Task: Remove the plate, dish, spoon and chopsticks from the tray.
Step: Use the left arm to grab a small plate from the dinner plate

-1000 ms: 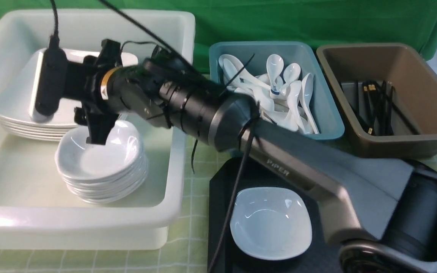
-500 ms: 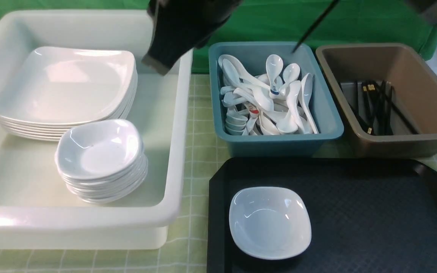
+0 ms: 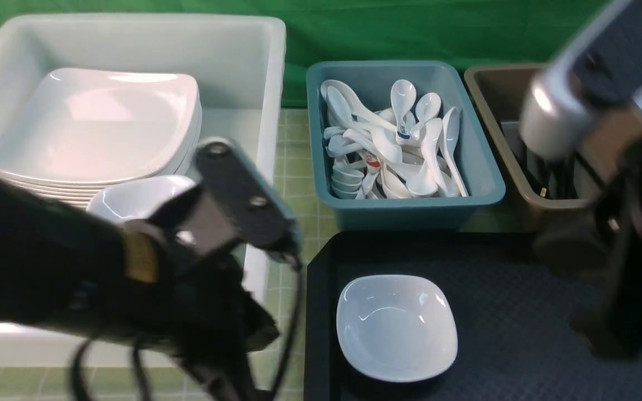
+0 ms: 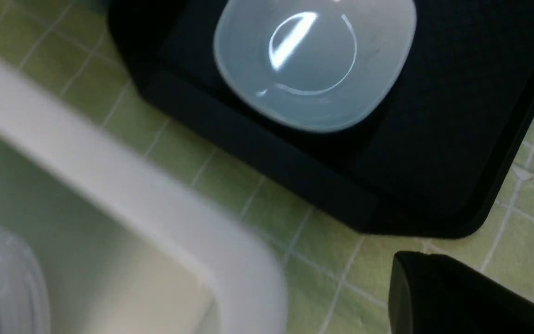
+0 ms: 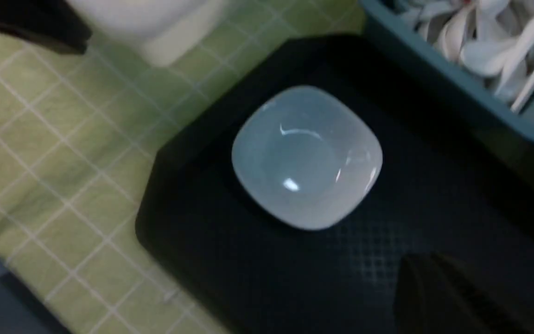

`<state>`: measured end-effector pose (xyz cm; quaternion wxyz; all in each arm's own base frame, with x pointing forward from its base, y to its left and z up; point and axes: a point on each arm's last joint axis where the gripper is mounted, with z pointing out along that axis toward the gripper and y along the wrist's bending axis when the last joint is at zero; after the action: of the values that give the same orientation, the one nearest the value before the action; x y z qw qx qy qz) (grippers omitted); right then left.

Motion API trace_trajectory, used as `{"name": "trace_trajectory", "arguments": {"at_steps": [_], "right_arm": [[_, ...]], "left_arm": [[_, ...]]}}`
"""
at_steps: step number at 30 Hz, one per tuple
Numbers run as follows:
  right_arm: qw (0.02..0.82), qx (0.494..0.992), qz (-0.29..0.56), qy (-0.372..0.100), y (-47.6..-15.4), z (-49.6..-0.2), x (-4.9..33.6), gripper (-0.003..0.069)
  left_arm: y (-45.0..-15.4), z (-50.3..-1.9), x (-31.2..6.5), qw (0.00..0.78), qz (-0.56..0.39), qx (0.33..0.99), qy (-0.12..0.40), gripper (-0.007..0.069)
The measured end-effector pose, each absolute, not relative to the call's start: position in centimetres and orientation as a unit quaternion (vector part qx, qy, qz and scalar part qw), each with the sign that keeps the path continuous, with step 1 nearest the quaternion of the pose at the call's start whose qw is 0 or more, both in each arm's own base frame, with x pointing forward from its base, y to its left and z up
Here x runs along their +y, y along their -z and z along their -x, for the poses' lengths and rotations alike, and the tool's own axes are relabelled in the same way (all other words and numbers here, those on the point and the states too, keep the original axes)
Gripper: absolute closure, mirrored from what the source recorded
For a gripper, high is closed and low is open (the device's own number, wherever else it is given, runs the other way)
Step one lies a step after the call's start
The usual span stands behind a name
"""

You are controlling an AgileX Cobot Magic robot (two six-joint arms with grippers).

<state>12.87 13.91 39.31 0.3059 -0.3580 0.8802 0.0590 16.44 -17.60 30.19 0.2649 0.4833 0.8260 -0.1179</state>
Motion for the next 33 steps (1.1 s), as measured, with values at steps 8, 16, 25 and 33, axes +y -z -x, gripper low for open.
{"name": "trace_trajectory", "arguments": {"at_steps": [8, 16, 25, 33], "right_arm": [[0.329, 0.889, 0.305, -0.093, -35.2, -7.9, 7.4, 0.0624], [0.418, 0.852, 0.274, -0.155, -36.3, -4.6, 3.0, 0.0623], [0.450, 0.835, 0.263, -0.177, -36.6, -3.4, 1.4, 0.0622], [0.451, 0.834, 0.262, -0.178, -36.6, -3.4, 1.4, 0.0622]], "left_arm": [[-26.1, -19.4, -28.9, 0.255, -0.567, 0.775, 0.114, 0.0537], [-19.4, -22.4, -34.9, 0.218, -0.578, 0.784, 0.064, 0.0232], [-15.6, -23.7, -35.6, 0.215, -0.566, 0.796, 0.021, 0.0160], [-17.6, -23.1, -35.7, 0.210, -0.555, 0.804, 0.037, 0.0495]]}}
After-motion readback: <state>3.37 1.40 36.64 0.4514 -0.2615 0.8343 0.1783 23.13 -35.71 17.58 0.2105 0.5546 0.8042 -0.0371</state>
